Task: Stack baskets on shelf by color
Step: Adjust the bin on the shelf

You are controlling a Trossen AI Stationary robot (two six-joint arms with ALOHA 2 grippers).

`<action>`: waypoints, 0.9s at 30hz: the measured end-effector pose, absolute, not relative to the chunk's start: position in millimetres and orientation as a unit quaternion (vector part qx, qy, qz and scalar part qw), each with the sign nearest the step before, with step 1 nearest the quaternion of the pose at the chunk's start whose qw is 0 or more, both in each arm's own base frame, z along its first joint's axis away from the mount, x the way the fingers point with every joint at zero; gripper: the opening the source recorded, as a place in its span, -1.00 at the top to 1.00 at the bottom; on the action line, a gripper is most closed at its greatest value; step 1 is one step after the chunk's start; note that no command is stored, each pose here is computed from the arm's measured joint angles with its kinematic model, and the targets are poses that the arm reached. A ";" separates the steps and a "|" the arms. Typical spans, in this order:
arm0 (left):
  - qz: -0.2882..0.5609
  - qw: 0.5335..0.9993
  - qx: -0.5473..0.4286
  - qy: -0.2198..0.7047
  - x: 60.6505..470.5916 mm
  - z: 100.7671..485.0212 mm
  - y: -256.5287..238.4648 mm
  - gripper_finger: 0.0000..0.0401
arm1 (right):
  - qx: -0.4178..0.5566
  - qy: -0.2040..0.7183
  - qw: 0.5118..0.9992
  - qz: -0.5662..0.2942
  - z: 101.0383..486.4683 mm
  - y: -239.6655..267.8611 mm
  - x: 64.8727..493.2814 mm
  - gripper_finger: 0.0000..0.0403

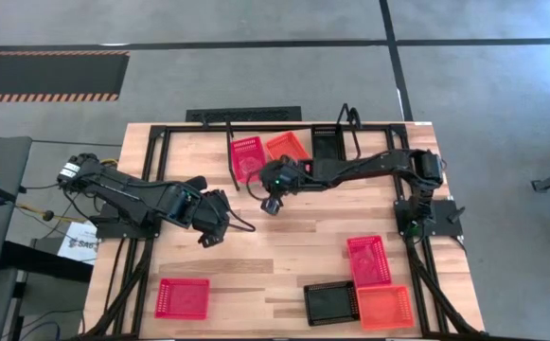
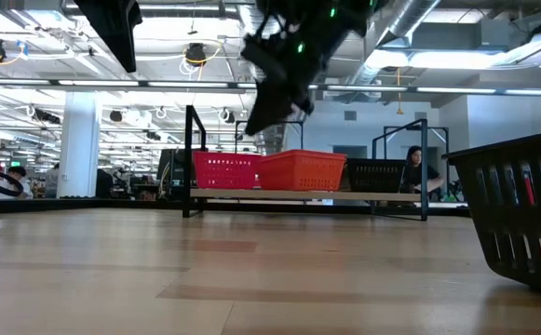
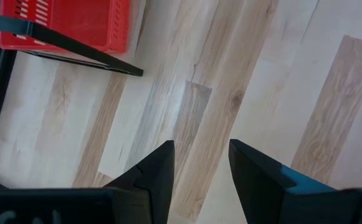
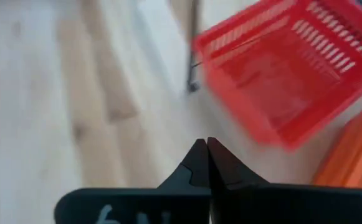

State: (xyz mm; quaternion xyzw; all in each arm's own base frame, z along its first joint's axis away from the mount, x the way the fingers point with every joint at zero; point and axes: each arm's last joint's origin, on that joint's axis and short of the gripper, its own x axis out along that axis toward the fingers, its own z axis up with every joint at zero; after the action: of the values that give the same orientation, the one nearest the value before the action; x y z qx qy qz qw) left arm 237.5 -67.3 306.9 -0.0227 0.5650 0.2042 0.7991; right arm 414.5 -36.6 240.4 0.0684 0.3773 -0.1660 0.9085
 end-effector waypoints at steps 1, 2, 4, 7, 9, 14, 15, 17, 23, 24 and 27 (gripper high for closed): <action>0.204 0.799 -0.023 0.565 237.6 307.0 -67.3 0.30 | 0.058 0.372 0.912 -0.164 247.7 -32.1 416.1 1.00; 0.204 0.799 -0.023 0.565 237.7 306.8 -67.3 0.30 | 0.046 0.369 0.913 -0.168 253.9 -29.6 417.5 1.00; 0.204 0.799 -0.022 0.565 237.6 307.0 -67.3 0.30 | 0.020 0.397 0.898 -0.186 261.9 -27.1 414.0 1.00; 0.203 0.799 -0.021 0.565 237.6 306.9 -67.3 0.30 | 0.001 0.448 0.871 -0.200 265.3 -30.3 405.5 1.00; 0.203 0.799 -0.020 0.565 237.6 306.8 -67.3 0.30 | -0.002 0.481 0.852 -0.205 260.7 -34.8 399.3 1.00; 0.203 0.799 -0.018 0.565 237.6 306.9 -67.3 0.30 | -0.010 0.512 0.830 -0.220 253.4 -48.5 392.6 1.00; 0.203 0.799 -0.018 0.565 237.6 307.0 -67.3 0.30 | -0.014 0.512 0.830 -0.220 253.6 -51.7 392.5 1.00; 0.203 0.799 -0.018 0.565 237.6 306.9 -67.3 0.30 | -0.020 0.508 0.832 -0.221 254.2 -58.6 393.0 1.00; 0.203 0.799 -0.018 0.565 237.6 306.9 -67.3 0.30 | -0.020 0.506 0.830 -0.235 254.9 -81.0 390.5 1.00; 0.203 0.799 -0.018 0.565 237.6 306.9 -67.2 0.30 | -0.014 0.507 0.830 -0.233 254.7 -83.8 389.8 1.00; 0.203 0.799 -0.018 0.565 237.6 306.9 -67.3 0.30 | 0.013 0.505 0.836 -0.214 254.5 -90.5 389.1 1.00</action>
State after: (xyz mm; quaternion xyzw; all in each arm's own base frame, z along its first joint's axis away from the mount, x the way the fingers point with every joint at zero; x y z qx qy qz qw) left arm 237.6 -67.3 306.9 -0.0183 0.5652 0.2032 0.7994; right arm 389.1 -90.5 254.5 0.0130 0.5053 -0.2137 0.8360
